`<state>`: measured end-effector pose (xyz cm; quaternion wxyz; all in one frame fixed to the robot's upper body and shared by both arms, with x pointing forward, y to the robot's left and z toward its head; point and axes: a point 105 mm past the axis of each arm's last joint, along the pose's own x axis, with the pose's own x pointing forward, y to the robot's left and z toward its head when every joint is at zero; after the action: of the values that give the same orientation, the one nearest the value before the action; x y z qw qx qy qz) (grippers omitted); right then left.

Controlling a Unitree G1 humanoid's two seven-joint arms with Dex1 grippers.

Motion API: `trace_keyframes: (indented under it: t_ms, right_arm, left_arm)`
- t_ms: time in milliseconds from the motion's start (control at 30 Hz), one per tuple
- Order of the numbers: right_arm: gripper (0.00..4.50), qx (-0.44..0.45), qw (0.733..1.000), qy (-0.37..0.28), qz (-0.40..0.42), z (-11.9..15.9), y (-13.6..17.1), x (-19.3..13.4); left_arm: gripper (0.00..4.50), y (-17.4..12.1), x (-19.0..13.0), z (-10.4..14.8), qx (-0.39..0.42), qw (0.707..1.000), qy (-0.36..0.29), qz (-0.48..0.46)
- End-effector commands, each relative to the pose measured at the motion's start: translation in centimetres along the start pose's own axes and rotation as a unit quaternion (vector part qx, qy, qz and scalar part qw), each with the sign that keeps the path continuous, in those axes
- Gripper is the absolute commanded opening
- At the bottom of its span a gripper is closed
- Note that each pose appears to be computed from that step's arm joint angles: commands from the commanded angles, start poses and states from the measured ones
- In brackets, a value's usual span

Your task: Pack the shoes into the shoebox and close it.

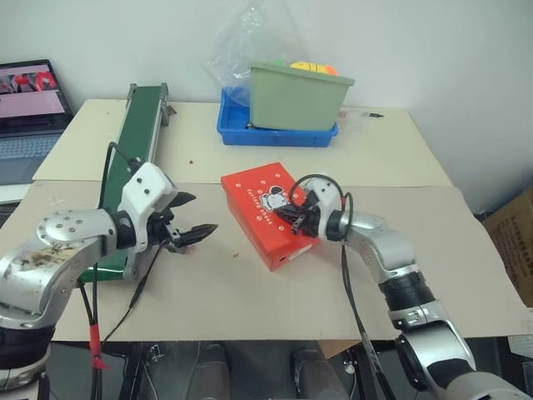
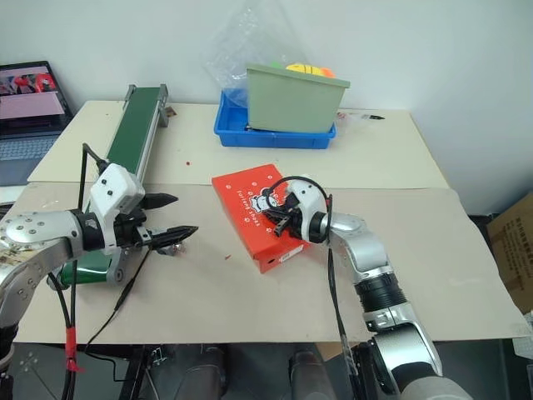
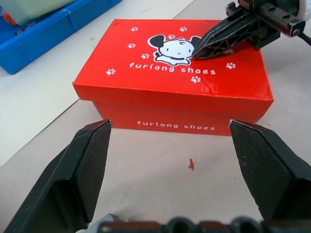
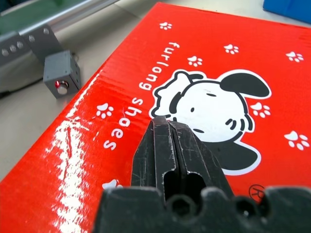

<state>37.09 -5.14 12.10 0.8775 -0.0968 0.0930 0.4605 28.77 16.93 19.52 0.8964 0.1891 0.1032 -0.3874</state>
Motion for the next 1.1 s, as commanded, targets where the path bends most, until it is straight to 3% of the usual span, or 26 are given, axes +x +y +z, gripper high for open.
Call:
trace_keyframes:
  t_ms: [33, 133, 233, 433, 633, 867, 1100]
  right_arm:
    - [0.05, -0.057, 0.991, 0.123, -0.006, -6.0, 0.4, 0.9]
    - [0.05, -0.102, 0.983, 0.151, -0.022, -6.5, -0.6, 0.7]
    - [0.05, -0.115, 0.983, 0.136, -0.032, -5.2, -1.3, 0.7]
    - [0.05, -0.003, 1.0, -0.006, -0.015, 3.1, -1.8, 0.5]
    - [0.05, 0.041, 0.997, -0.059, 0.011, 7.7, -2.1, 0.4]
    - [0.05, 0.0, 0.999, -0.023, 0.025, 7.1, -1.4, 4.0]
    - [0.05, -0.111, 0.991, 0.063, 0.045, 3.1, 0.6, 7.5]
  left_arm:
    - [4.13, 0.0, -0.4, 1.2, 0.016, 1.0, -0.022, 0.017]
    - [4.13, 0.0, -0.3, 1.3, 0.016, 0.999, -0.026, 0.021]
    - [4.13, 0.0, -0.2, 1.4, 0.015, 0.999, -0.029, 0.026]
    - [4.13, 0.1, 0.2, 1.5, 0.015, 0.999, -0.039, 0.035]
    - [4.13, 0.0, 0.6, 1.6, 0.01, 0.998, -0.047, 0.039]
    - [4.13, 0.0, 0.6, 1.6, 0.005, 0.997, -0.055, 0.054]
    - [4.13, -0.2, 0.5, 1.4, 0.001, 0.997, -0.054, 0.061]
